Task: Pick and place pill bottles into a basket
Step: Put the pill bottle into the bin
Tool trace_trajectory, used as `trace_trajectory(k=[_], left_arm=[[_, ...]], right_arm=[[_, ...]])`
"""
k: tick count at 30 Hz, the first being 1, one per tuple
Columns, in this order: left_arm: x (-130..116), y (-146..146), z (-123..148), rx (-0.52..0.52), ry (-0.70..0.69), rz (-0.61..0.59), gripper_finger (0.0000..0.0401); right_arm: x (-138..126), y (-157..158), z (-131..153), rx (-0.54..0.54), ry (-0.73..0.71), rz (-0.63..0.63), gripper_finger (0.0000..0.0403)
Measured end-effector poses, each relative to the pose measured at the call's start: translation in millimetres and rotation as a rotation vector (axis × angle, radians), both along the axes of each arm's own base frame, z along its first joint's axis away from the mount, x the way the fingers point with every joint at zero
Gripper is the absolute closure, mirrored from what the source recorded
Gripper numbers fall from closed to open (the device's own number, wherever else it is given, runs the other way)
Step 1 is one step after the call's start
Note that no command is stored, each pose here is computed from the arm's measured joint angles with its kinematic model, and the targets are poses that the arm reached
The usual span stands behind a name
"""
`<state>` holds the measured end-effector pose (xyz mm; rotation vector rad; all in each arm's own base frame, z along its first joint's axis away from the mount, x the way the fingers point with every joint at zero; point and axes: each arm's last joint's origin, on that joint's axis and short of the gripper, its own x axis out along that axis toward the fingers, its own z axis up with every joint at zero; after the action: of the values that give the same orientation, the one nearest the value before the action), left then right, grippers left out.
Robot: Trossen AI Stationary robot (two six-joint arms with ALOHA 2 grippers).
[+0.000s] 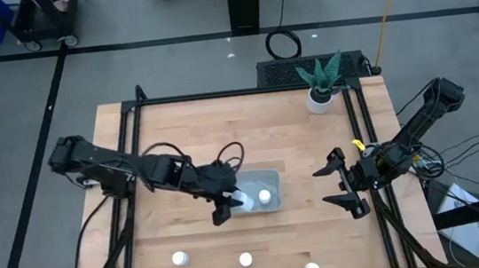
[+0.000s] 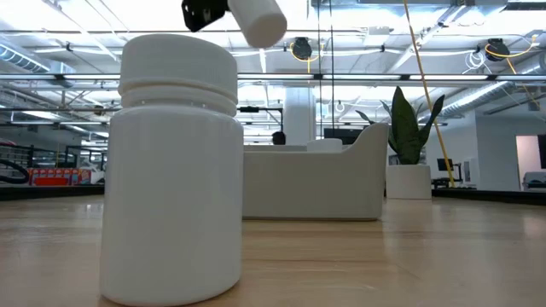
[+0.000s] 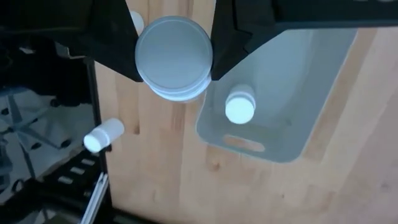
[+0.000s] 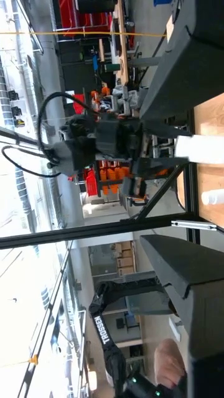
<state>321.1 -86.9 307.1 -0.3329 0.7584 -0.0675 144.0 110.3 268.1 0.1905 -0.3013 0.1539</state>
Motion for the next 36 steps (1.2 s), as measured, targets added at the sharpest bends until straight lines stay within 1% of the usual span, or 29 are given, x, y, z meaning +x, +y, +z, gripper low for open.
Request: trace_trajectory(k=[2, 6, 9, 12, 17, 21, 24, 26, 28, 32, 36], left_arm=[[4, 1, -6, 0.010, 0.017, 0.001, 0.0235], [15, 7, -21, 0.003, 0.065, 0.002, 0.0235], [21, 11, -35, 0.004, 0.126, -0.026, 0.0216], [26, 11, -51, 0.039, 0.185, -0.052, 0.0207], [34, 13, -66, 0.072, 0.221, -0.058, 0.0233], [37, 18, -75, 0.137, 0.247, -0.035, 0.0235], [39, 19, -82, 0.127, 0.274, -0.051, 0.0217], [40, 19, -87, 0.149, 0.293, -0.066, 0.0205], [41, 17, -94, 0.175, 0.310, -0.074, 0.0204], [45, 16, -106, 0.194, 0.345, -0.096, 0.0231], [47, 16, -110, 0.194, 0.349, -0.097, 0.0268]], right_arm=[[0, 0, 0, -0.001, 0.000, 0.000, 0.0094], [0, 0, 0, -0.002, 0.000, -0.001, 0.0094], [0, 0, 0, -0.003, 0.000, 0.000, 0.0094], [0, 0, 0, -0.002, 0.003, 0.002, 0.0094], [0, 0, -1, -0.005, 0.005, 0.003, 0.0094], [0, 0, -1, -0.004, 0.005, 0.004, 0.0094], [0, 0, -1, -0.004, 0.006, 0.004, 0.0094], [0, 0, -1, -0.005, 0.006, 0.004, 0.0094], [0, 0, -1, -0.005, 0.006, 0.004, 0.0094], [0, 0, -1, -0.007, 0.007, 0.004, 0.0094], [0, 1, -1, -0.009, 0.011, 0.004, 0.0094]])
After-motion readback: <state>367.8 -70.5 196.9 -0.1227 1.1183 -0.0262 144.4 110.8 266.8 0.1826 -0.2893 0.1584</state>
